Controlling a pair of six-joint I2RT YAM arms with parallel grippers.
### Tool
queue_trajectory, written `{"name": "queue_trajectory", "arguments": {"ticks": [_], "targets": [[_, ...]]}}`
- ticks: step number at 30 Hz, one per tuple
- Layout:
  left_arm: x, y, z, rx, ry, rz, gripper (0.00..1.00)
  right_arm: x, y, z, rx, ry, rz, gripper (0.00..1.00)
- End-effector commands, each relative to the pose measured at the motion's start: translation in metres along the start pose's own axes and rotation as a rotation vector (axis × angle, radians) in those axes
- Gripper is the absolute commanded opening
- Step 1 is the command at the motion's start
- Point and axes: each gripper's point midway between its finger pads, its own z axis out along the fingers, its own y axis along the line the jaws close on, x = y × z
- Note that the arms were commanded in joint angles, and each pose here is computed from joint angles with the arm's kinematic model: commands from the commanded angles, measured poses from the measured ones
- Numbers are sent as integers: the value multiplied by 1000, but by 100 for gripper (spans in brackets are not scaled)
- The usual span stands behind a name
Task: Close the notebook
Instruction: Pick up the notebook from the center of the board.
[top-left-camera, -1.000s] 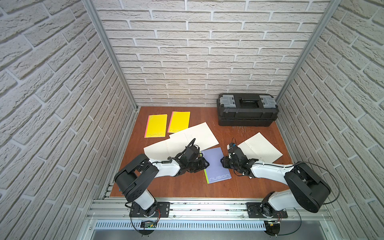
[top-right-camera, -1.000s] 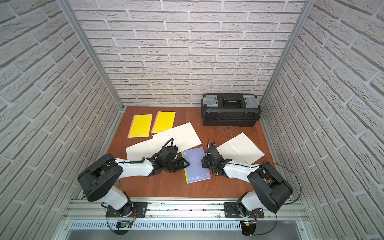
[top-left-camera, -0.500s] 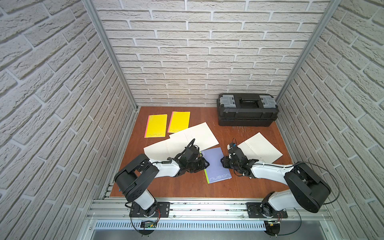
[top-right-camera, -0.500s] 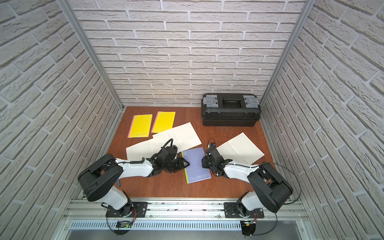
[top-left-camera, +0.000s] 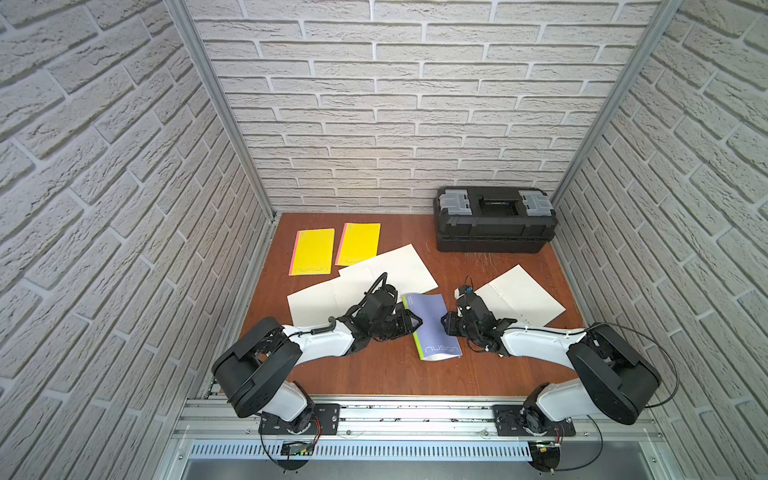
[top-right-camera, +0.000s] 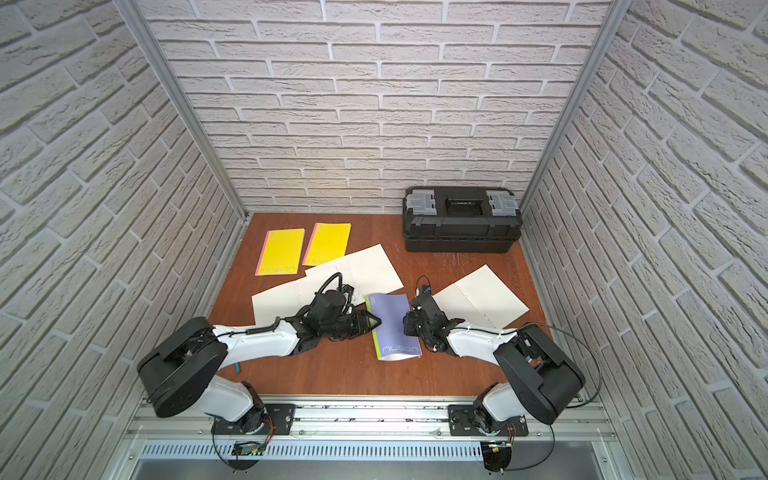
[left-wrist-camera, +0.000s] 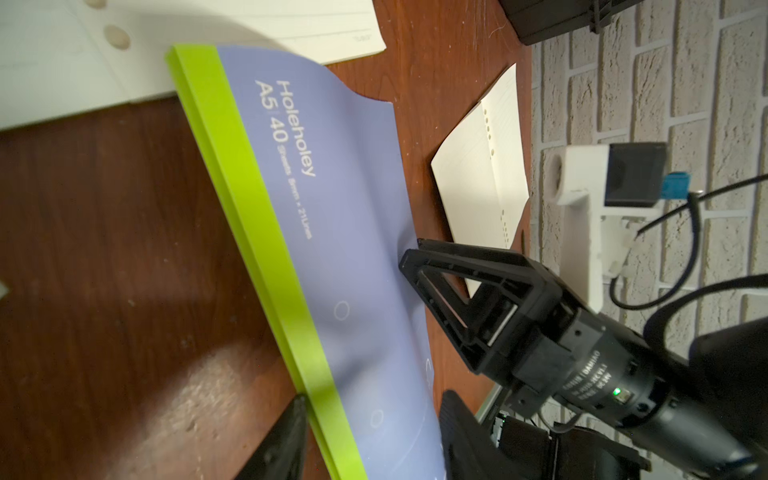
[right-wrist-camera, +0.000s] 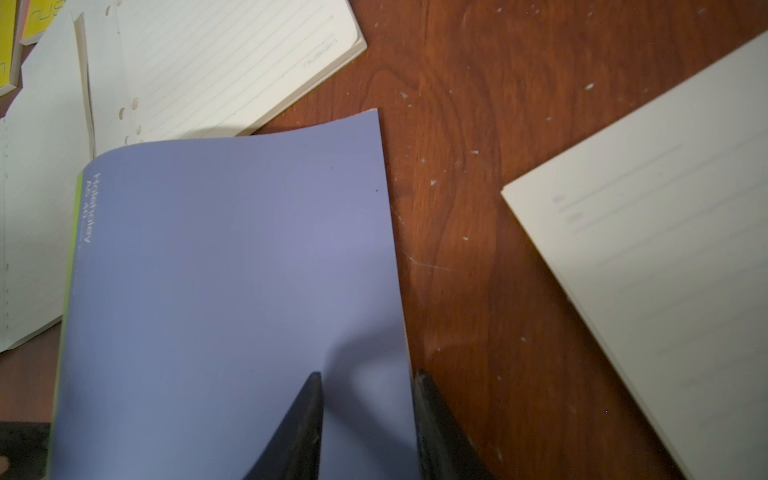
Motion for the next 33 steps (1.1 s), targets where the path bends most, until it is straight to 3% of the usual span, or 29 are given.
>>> {"name": "queue_trajectory", "arguments": {"ticks": [1, 9, 21, 26, 33], "targets": [[-12, -79, -6, 281, -32, 116, 52, 105, -13, -1, -11, 403, 10, 36], [-10, -85, 3, 301, -11, 112, 51, 104, -12, 0, -14, 404, 10, 36], [-1, -47, 16, 85, 41, 102, 50, 104, -12, 0, -12, 402, 7, 36], [3, -37, 19, 58, 53, 84, 47, 105, -13, -1, -8, 404, 10, 36], [4, -25, 4, -33, 48, 113, 46, 103, -14, -3, -2, 396, 8, 37]]}}
